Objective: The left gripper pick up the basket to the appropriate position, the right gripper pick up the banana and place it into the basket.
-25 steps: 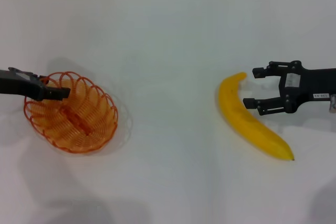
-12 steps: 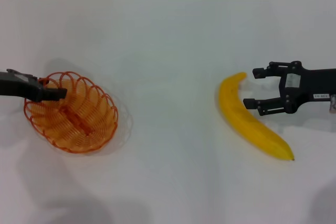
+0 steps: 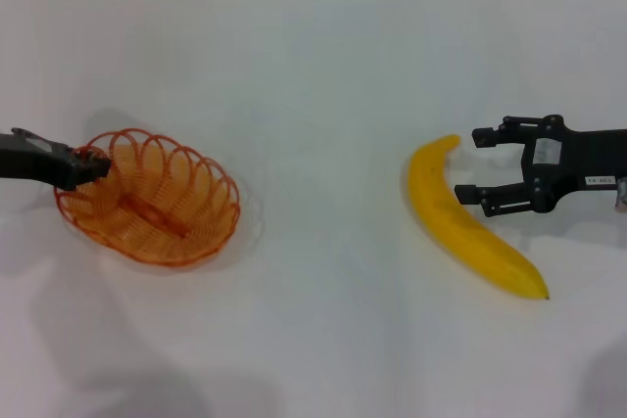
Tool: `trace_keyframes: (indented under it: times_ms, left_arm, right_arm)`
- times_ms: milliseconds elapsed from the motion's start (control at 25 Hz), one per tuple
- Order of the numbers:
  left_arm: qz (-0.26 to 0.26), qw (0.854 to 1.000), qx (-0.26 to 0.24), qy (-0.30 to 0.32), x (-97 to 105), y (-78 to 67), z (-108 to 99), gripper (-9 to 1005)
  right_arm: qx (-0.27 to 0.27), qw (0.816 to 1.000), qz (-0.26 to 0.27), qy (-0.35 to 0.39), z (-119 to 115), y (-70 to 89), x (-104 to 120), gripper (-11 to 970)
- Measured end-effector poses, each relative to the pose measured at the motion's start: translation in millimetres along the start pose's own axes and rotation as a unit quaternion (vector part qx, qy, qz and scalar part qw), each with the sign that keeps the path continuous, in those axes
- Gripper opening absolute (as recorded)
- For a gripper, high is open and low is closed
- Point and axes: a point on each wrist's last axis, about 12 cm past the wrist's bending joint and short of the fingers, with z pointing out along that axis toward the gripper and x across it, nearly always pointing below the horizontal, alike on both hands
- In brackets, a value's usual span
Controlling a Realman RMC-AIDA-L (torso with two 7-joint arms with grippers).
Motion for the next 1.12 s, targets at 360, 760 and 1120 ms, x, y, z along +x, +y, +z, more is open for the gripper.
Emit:
trace_keyframes:
  times_ms: [360,760,1120]
  left_arm:
    - [0.002,1.000,0.003,-0.014,-0.4,0.5,-6.2,113]
    - [0.016,0.995,0.041,-0.089,-12.5,-6.4,-27.9,89]
    - [0.025,0.991,0.042,-0.128,-37.9,-12.0,3.5,75]
  right_arm:
    - [0.007,1.000,0.002,0.003,-0.9,-0.7,2.4,894]
    - [0.011,1.000,0.003,0.004,0.1,-0.9,3.0,894]
    - [0.008,1.000,0.002,0.006,2.1,-1.3,1.1,893]
